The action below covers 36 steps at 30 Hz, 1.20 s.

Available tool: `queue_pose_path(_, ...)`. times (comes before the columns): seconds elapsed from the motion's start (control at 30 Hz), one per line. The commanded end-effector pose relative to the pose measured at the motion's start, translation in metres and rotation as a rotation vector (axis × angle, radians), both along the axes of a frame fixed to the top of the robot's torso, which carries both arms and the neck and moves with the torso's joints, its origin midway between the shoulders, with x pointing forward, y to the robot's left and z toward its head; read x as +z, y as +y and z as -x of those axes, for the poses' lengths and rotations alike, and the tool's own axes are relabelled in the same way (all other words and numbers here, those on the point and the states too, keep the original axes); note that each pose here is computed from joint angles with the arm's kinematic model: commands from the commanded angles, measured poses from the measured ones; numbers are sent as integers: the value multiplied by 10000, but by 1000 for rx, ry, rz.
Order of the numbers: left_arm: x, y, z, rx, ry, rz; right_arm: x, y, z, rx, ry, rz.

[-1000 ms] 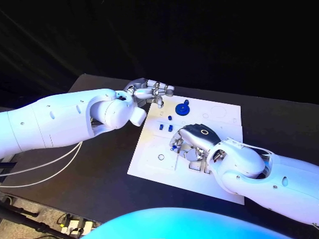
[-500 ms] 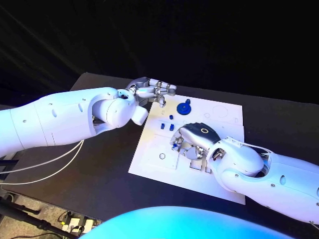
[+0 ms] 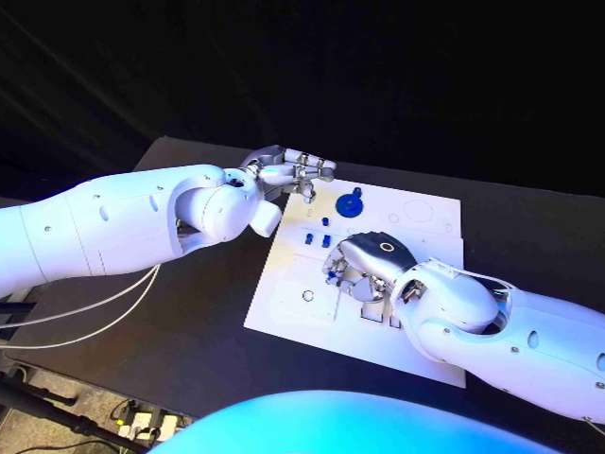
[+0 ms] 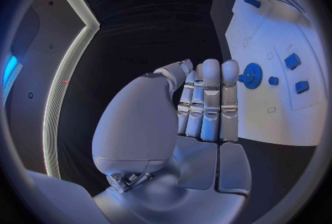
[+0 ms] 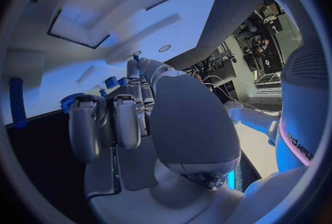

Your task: Assemble the parts on the task board

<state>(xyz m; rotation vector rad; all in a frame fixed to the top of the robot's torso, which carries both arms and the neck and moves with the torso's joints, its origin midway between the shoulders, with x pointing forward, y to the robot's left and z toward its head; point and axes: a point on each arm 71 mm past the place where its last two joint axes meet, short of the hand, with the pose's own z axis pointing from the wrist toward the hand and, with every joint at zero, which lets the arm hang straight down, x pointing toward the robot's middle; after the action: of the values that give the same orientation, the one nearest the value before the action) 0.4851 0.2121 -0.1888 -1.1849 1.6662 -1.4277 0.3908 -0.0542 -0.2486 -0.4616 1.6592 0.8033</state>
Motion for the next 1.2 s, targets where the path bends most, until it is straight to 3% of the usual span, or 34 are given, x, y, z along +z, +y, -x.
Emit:
queue_pose_path(0.03,14,-33,7,-22,-3,8,-26,13,9,17,6,33)
queue_pose_path(1.2,10,-32,9,-25,4,6,-71,25,0,17,26,66)
